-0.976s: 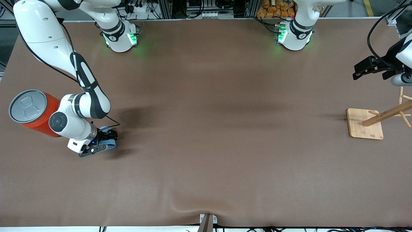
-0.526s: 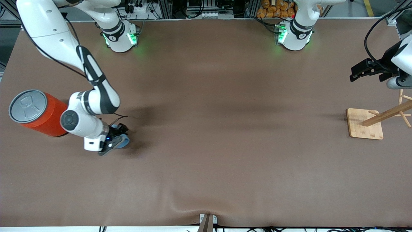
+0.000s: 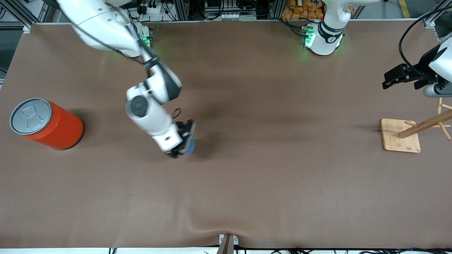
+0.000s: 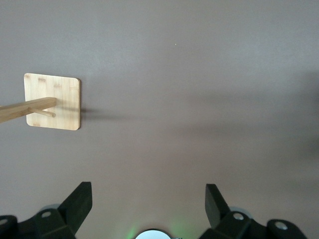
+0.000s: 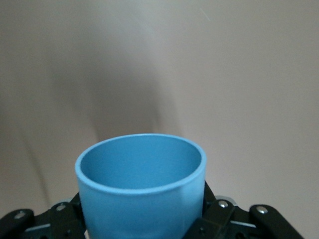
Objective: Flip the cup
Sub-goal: 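Carry the blue cup with the right gripper toward the table middle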
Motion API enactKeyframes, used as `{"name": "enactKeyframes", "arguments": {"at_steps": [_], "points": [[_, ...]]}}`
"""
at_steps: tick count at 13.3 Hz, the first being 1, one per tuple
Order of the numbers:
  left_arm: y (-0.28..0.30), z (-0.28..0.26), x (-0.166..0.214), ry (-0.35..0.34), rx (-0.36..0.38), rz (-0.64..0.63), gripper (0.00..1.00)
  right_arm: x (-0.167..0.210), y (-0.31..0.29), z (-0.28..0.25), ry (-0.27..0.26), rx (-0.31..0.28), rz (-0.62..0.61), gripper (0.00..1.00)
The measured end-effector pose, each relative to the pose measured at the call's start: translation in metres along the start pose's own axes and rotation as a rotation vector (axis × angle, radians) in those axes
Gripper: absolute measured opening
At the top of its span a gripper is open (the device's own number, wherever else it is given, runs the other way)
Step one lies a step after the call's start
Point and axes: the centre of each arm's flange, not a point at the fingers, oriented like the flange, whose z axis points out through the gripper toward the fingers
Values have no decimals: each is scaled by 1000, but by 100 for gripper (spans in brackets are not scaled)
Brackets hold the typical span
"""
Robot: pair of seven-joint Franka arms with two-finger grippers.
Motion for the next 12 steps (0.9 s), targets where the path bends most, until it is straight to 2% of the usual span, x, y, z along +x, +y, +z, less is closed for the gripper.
{"name": "enactKeyframes", "arguments": {"at_steps": [3,6,8,10,12], "points": [[0,0,0,-1,-2,0,100,49,-20,31,3,-16,-126,81],[0,2,1,-3,-3,0,100,62,-34,65,-42,-22,-227,81],[0,2,1,-4,-3,0,100,64,-43,84,-58,-12,-249,81],[0,3,2,-5,-3,-1,100,64,-37,87,-64,-28,-255,81],[1,3,2,-6,-12,-1,100,64,-29,82,-61,-46,-253,96]]}}
